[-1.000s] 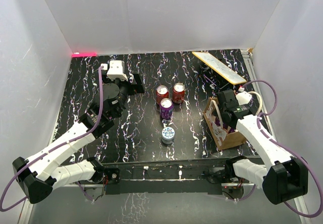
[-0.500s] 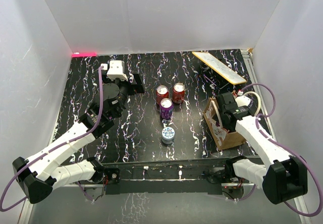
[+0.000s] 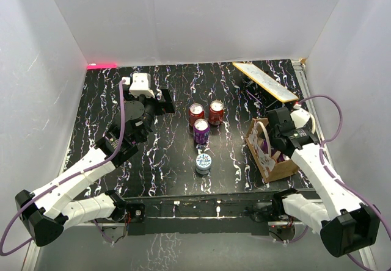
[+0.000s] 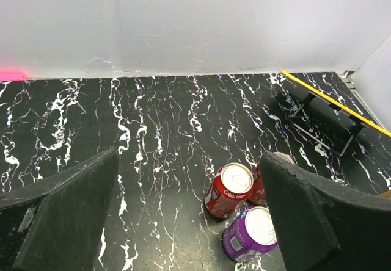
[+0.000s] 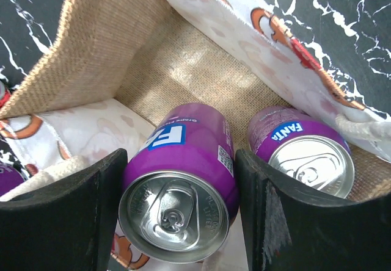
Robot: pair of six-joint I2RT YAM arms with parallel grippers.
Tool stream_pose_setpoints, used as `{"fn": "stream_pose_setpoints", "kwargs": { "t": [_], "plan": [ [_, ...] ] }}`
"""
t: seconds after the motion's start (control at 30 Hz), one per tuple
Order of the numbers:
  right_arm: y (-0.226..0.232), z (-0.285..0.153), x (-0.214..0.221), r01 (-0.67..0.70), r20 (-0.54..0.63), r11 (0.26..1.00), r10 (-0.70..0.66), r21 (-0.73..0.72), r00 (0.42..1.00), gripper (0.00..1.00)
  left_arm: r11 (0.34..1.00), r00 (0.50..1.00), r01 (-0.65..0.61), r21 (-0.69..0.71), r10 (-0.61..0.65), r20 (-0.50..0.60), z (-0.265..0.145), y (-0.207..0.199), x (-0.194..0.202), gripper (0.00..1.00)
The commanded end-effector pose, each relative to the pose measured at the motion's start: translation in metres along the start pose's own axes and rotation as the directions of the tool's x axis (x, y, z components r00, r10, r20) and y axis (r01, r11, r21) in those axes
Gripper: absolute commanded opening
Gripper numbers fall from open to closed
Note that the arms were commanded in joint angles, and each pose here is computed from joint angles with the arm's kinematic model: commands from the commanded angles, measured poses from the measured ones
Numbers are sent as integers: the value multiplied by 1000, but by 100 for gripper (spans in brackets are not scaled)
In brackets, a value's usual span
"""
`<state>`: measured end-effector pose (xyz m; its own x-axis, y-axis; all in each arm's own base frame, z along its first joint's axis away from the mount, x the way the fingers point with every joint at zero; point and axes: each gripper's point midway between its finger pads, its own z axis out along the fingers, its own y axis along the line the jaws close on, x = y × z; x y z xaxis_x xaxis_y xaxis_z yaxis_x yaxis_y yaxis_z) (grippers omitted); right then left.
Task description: Take the beverage out of the canvas bag
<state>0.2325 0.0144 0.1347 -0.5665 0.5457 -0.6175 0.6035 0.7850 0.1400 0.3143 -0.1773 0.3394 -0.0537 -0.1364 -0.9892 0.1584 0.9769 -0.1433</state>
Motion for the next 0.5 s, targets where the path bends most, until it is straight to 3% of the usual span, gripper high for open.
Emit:
{"fn": "stream_pose_setpoints", "kwargs": {
  "t": [0.0,0.47],
  "plan": [
    [14,-28,-50,-82,160,994,93,-72,983,23,999,999,32,12,-33,37,-4,-2,-17,97],
    [12,-72,-97,-210,321,960,261,-186,910,14,999,998,37,14,-37,42,-5,-2,-20,97]
  ]
}}
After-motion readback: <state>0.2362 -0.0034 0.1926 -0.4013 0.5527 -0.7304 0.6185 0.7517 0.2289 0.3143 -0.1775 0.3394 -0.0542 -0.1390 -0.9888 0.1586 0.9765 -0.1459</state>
